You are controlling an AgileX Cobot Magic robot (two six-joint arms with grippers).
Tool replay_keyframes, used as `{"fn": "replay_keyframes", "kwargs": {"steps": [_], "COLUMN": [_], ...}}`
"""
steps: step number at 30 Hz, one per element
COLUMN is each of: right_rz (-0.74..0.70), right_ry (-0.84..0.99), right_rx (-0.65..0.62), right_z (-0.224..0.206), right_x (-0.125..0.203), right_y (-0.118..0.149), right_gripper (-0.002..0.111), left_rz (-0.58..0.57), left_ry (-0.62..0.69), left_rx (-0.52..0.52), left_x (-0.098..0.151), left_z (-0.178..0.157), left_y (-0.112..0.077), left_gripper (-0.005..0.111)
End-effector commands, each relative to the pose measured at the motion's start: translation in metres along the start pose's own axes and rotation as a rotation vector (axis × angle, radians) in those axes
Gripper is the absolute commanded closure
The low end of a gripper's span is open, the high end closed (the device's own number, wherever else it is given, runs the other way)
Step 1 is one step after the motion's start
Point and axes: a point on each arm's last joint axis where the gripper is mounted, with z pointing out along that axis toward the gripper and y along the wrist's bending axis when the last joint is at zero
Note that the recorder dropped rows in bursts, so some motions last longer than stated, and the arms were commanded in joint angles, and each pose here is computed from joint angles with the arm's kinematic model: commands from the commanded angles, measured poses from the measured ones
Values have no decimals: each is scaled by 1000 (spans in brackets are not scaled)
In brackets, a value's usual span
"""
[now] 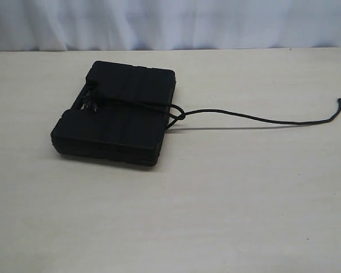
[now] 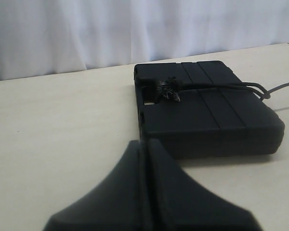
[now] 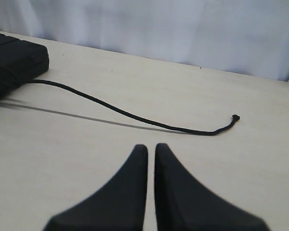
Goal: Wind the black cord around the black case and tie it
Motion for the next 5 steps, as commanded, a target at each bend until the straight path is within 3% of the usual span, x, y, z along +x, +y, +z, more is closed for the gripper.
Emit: {"fn": "replay_keyframes", "kwargs": {"steps": [1, 5], "right_rz": [-2, -2], "right_ry": [-5, -5], "right_rx": [0, 0], "right_z": [0, 0], "right_x": [1, 1], "right_y": [0, 0], "right_gripper": [103, 103], "left_rz": [-3, -3], "left_ry": [-8, -8], "left_rx": [-1, -1], "left_x": [0, 0], "left_z": [0, 0], "left_y": [0, 0], "left_gripper": [107, 107]}}
